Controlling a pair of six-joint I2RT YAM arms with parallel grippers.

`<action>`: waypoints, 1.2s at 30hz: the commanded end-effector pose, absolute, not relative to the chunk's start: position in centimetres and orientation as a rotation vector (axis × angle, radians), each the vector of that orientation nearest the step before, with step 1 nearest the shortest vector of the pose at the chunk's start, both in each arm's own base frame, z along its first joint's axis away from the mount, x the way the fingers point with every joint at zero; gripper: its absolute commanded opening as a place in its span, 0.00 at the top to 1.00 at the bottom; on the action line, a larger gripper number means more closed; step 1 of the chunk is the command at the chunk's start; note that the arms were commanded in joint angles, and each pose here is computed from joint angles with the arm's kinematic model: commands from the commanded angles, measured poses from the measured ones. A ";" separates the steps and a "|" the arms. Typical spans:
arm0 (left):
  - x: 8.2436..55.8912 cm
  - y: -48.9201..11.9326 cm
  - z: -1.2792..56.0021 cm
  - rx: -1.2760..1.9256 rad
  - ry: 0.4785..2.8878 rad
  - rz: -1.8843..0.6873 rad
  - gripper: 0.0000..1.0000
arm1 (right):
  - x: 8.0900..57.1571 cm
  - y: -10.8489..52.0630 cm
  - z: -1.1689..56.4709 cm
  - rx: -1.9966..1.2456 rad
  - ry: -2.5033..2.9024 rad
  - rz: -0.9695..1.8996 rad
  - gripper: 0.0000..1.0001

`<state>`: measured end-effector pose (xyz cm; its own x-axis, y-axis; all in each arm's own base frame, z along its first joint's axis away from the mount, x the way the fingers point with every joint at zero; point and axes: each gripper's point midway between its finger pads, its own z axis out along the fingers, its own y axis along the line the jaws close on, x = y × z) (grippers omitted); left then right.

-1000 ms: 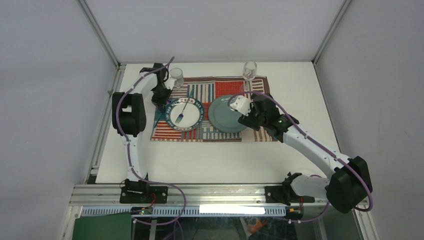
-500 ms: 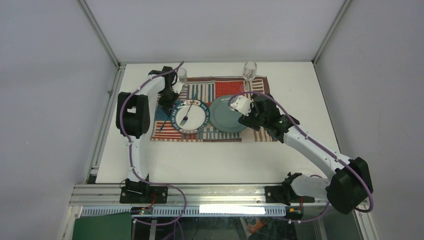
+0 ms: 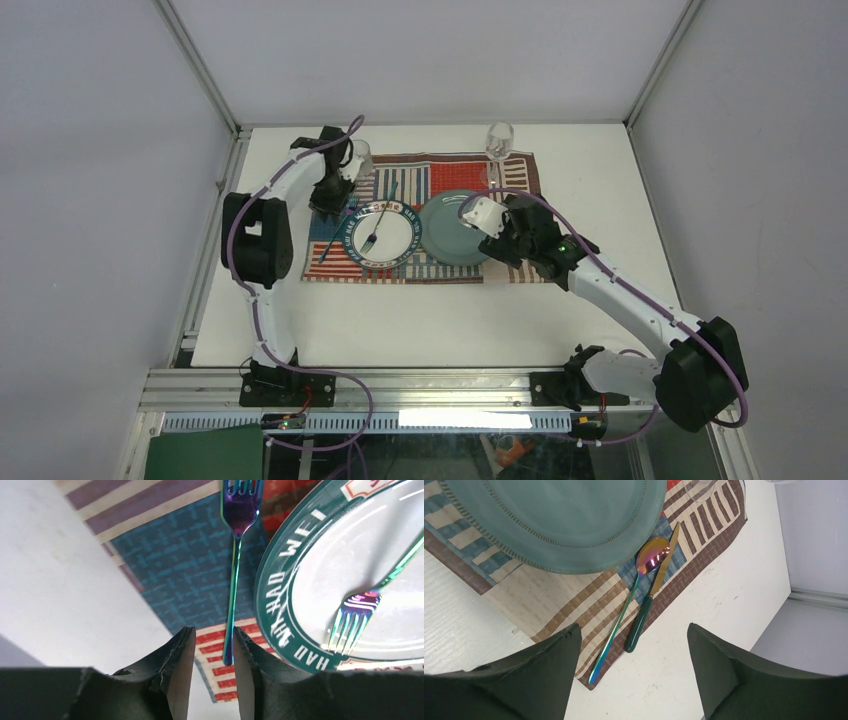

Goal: Set the dinner table for one person
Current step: Adjust the fork on the napkin.

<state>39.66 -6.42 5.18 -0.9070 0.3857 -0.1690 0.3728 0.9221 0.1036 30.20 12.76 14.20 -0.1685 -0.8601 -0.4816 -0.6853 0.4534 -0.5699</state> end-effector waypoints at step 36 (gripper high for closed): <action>42.6 -18.7 6.8 0.929 2.681 -0.143 0.74 | 30.2 13.2 15.4 -1.198 1.929 -0.242 0.17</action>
